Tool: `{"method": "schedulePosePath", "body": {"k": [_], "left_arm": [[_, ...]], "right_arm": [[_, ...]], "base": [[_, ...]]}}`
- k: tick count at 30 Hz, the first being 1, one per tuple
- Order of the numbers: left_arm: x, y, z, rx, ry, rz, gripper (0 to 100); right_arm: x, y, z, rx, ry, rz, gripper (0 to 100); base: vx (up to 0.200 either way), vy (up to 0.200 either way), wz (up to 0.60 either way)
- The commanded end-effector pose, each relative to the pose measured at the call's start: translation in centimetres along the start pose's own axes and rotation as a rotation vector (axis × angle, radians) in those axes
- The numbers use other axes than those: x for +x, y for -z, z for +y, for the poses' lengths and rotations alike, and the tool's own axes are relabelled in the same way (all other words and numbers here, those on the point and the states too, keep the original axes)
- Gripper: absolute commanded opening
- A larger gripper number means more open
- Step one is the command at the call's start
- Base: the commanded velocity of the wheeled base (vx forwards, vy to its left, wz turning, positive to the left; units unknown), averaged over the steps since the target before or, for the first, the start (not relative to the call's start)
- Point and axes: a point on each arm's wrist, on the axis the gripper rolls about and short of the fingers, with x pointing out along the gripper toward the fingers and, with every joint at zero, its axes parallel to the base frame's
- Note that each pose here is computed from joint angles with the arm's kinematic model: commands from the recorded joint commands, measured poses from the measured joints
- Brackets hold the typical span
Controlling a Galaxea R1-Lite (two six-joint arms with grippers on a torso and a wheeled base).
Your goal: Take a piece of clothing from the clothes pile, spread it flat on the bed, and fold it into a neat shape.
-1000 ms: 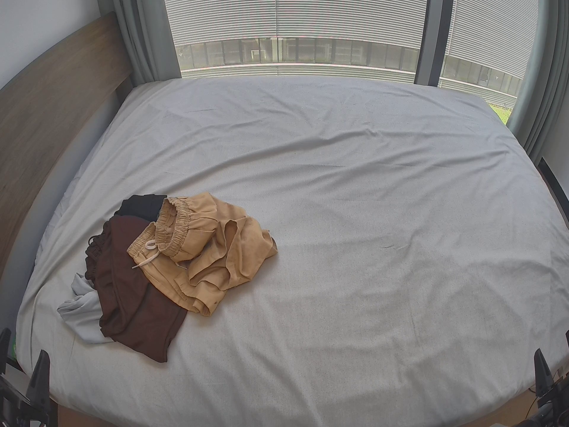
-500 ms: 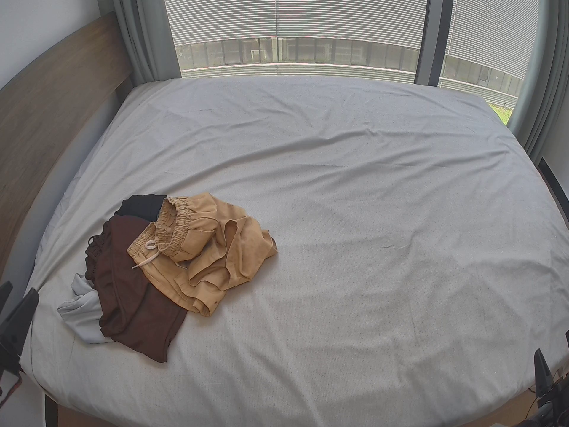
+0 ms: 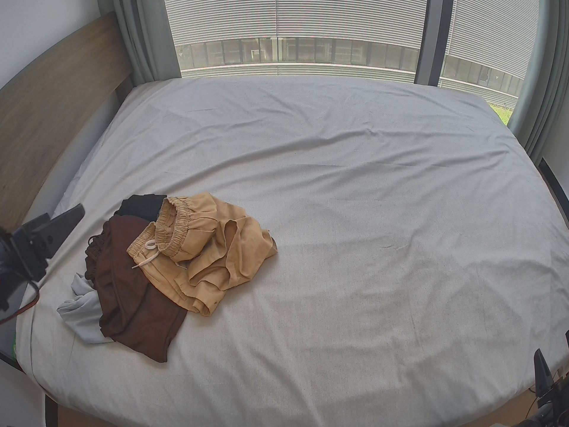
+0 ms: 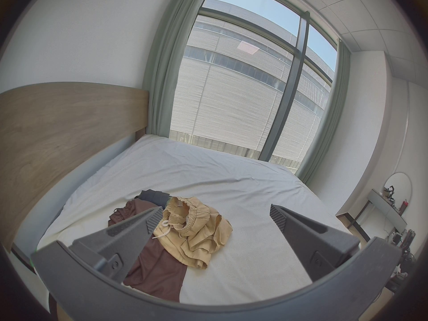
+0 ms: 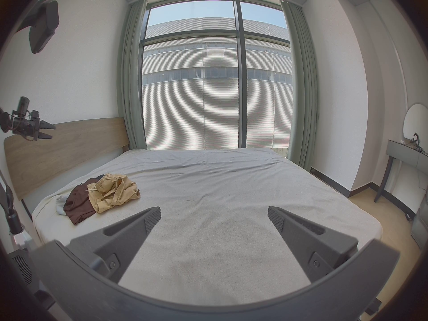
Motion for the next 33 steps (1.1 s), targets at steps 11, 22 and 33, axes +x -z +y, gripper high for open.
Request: {"method": "schedulePosePath", "body": {"k": [11,22,33], "left_arm": [[9.1,2.0,-0.2,-0.061,0.062,0.108,100],[11.3,3.2,0.2,-0.152,0.082,0.174,100],[15.0,4.5,1.6,-0.162,0.048,0.189,100]], "right_arm": [[0.1,0.5,0.0,-0.001,0.0,0.008,100],[0.1,0.5,0.0,0.001,0.0,0.008,100],[0.1,0.5,0.0,0.004,0.0,0.008,100]], "base": [[0.0,0.0,0.0],[0.0,0.0,0.0],[0.0,0.0,0.0]]}}
